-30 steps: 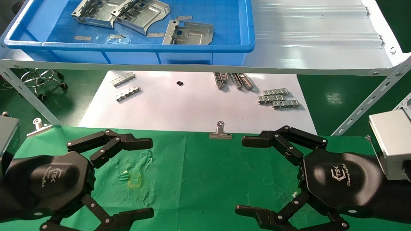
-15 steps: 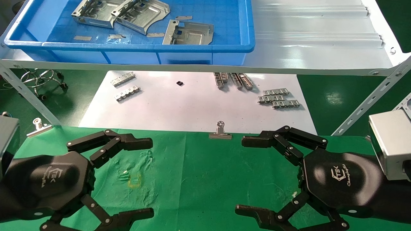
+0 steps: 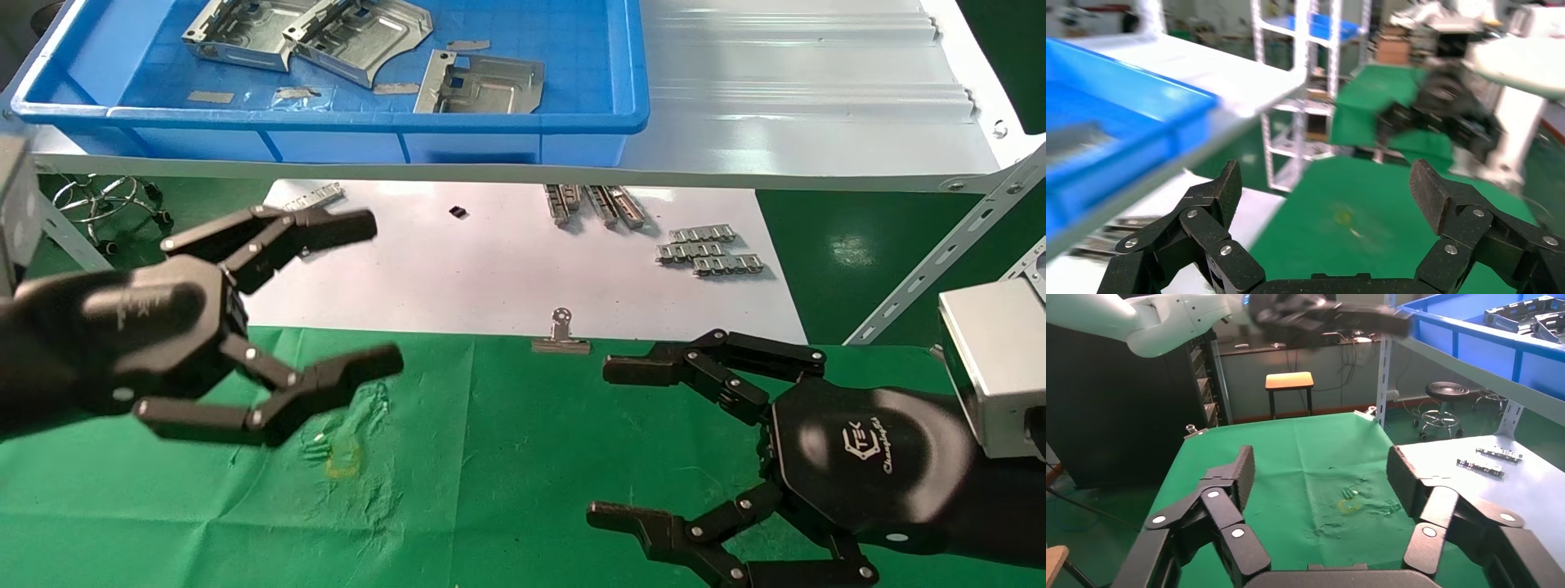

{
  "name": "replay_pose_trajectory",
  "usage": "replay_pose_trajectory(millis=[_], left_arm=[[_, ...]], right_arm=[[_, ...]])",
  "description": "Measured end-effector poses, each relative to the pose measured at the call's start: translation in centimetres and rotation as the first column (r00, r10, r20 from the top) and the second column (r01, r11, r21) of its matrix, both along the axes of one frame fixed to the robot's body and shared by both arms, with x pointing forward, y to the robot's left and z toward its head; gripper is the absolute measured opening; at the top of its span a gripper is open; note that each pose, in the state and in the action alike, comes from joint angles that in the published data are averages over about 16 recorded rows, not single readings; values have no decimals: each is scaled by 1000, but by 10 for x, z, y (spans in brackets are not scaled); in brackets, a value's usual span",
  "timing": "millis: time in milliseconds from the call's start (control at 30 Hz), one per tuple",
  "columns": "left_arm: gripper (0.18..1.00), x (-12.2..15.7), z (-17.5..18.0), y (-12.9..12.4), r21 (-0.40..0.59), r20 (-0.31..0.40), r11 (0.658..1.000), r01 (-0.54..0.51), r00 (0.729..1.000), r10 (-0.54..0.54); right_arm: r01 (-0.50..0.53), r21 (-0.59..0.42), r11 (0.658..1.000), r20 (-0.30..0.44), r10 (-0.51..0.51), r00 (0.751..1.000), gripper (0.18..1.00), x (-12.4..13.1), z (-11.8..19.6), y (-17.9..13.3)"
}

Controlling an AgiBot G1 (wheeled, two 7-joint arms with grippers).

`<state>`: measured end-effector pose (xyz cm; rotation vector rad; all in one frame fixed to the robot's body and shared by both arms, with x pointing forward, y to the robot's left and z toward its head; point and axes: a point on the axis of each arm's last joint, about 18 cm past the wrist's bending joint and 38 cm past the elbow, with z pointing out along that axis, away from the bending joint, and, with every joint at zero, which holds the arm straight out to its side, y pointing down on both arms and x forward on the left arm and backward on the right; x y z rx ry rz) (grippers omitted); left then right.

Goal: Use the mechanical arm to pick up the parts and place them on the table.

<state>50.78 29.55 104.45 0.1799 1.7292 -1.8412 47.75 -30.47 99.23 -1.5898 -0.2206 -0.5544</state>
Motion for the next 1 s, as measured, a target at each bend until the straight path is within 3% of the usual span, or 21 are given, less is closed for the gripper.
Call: replay_pose_trajectory(millis=[233,467,767,1000], left_arm=[[1001,27,44,-9,-61,-4,995,-80,997,80],[1001,53,86,-21,-42,-67,984,-176,983,173],[1001,82,121,-32,27,-176,951,-308,935,308],[1001,101,138,-44,68,-210,926,-372,902,378]], right_arm=[[0,0,1000,0,0,1000,759,0,0,0],[0,0,1000,0,0,1000,593,0,0,0],[0,0,1000,0,0,1000,382,0,0,0],[0,0,1000,0,0,1000,276,0,0,0]])
